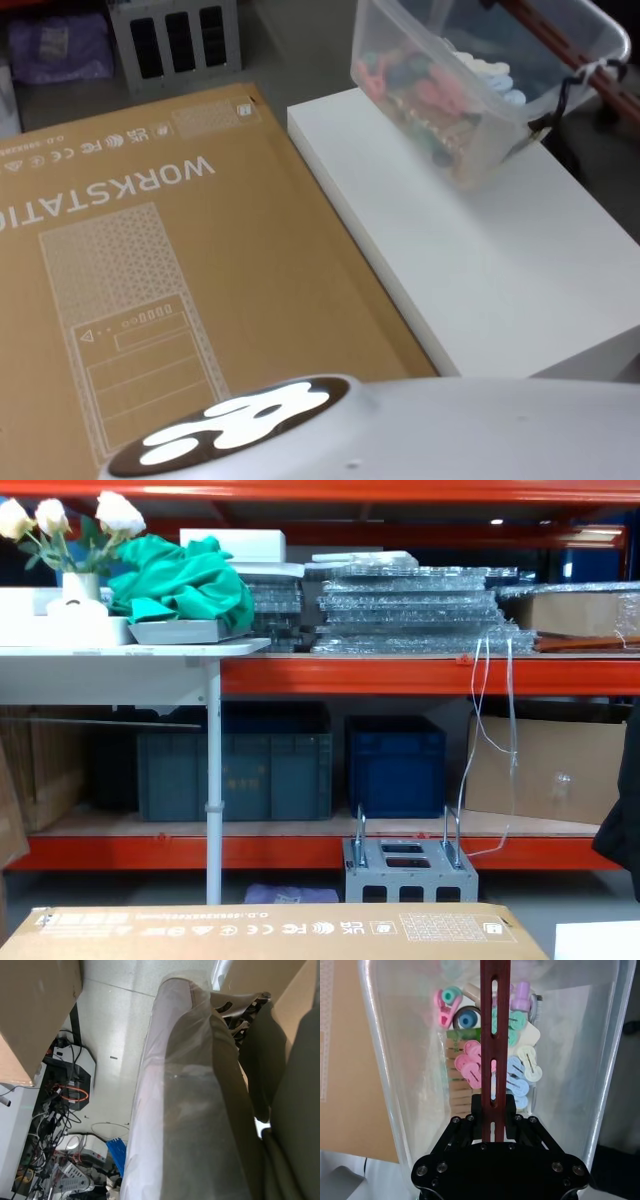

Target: Use one hand to grasp the basket and place it at the designated location.

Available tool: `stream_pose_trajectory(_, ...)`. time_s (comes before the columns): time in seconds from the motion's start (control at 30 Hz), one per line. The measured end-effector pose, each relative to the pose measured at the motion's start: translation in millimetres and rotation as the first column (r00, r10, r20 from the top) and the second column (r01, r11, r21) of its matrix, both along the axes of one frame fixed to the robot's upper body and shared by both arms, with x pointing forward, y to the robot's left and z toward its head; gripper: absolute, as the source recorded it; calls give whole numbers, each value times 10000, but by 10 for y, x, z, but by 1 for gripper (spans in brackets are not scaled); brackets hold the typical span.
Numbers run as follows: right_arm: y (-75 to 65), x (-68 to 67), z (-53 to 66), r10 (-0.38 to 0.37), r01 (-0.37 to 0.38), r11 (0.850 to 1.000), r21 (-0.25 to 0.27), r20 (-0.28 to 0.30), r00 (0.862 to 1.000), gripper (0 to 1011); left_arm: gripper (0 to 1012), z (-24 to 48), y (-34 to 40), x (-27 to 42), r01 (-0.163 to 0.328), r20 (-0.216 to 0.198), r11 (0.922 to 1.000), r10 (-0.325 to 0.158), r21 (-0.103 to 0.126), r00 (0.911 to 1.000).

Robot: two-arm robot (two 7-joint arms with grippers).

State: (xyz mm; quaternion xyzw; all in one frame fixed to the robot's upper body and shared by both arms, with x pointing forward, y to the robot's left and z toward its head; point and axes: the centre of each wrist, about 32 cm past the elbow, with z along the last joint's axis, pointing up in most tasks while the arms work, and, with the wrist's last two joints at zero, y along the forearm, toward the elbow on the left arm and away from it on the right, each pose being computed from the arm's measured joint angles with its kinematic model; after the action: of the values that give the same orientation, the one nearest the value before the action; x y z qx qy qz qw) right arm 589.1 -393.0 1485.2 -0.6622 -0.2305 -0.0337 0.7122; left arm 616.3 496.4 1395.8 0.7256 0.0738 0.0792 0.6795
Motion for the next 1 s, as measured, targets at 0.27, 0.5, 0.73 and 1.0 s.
stream_pose_trajectory(0.27, 224, 0, 61, 877, -874, 9959, -215, 156, 9960, 237, 0, 0, -1, 0, 2, 0, 10000, -2, -2, 10000)
stream_pose_trajectory(0.5, 412, -28, 102, 1625, -1611, 9858, -468, 269, 9863, 238, 0, 0, -1, 0, 2, 0, 10000, -2, -2, 10000)
stream_pose_trajectory(0.73, 709, -79, 175, 2819, -2780, 9571, -813, 403, 9586, 237, 0, 0, -1, 0, 2, 0, 10000, -2, -3, 10000)
stream_pose_trajectory(1.0, 1078, -158, 176, 4226, -4152, 9006, -1287, 354, 9056, 237, 0, 0, -1, 0, 3, 0, 10000, -3, -2, 10000)
